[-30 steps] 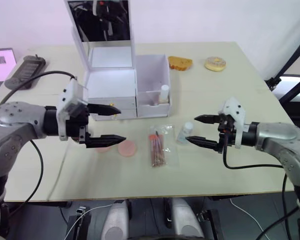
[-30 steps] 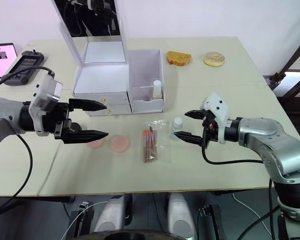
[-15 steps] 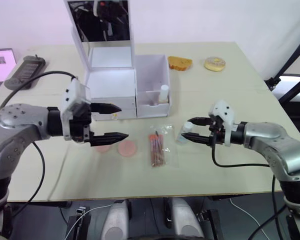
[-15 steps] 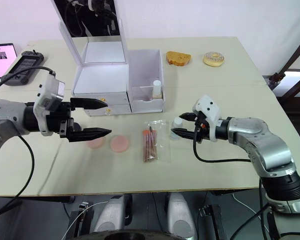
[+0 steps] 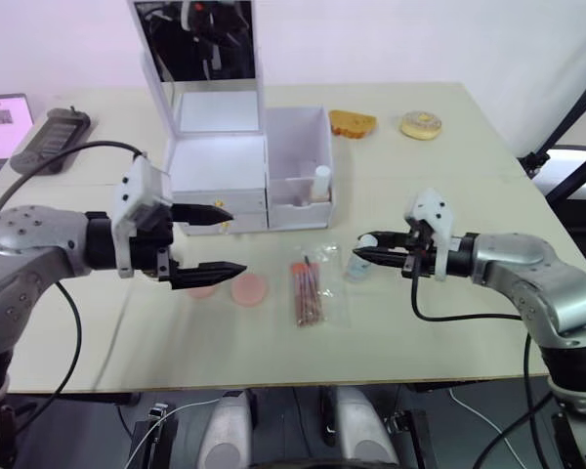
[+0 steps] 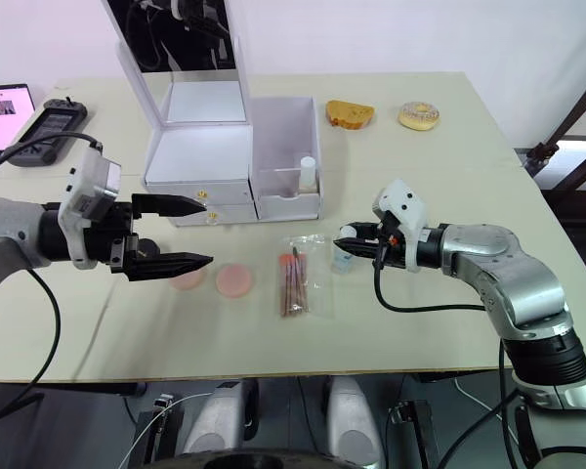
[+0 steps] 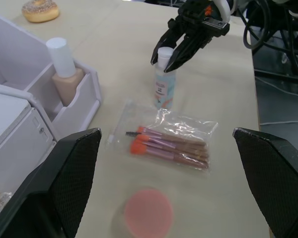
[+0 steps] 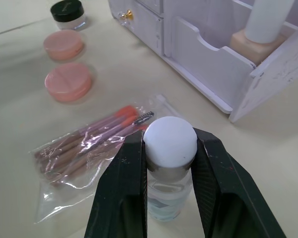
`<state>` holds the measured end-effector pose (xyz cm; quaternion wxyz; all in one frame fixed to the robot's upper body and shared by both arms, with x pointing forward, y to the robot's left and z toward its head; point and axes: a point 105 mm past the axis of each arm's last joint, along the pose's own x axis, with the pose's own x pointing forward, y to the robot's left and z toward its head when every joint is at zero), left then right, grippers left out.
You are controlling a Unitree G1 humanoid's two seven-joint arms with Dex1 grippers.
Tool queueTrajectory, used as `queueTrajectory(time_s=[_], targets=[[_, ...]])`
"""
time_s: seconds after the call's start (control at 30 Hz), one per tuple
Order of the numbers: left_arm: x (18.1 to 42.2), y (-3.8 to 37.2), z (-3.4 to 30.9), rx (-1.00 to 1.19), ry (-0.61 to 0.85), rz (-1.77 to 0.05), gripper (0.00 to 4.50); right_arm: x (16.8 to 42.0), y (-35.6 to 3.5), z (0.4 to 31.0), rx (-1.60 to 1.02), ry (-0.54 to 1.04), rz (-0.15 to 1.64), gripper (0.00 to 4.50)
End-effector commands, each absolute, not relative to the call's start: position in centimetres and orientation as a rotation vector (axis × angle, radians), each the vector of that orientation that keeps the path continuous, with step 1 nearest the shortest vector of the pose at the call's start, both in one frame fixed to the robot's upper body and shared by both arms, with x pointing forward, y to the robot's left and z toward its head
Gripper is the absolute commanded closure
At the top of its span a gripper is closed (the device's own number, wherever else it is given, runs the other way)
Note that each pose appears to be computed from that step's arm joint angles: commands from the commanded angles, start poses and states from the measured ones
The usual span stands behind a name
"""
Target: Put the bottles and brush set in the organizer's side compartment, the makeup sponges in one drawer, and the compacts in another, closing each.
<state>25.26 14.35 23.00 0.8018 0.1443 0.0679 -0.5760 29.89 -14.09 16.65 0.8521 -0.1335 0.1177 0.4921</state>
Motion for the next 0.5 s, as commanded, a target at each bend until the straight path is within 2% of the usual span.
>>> queueTrajectory(time_s=[0.03, 0.3, 0.5], targets=[[25.1, 14.5, 23.7, 0.335, 0.113, -1.222, 0.0, 29.4, -13.6, 18.7, -0.287, 0.177, 1.064, 3.8], [25.7, 16.2, 22.9, 0.307, 0.105, -1.112, 0.0, 29.1, -11.5, 22.5, -0.322, 0.13, 1.19, 3.8], [25.6, 17.7, 21.8, 0.288, 0.096, -1.003, 0.0, 31.1, -8.9, 26.2, -0.394, 0.048, 1.254, 3.8]])
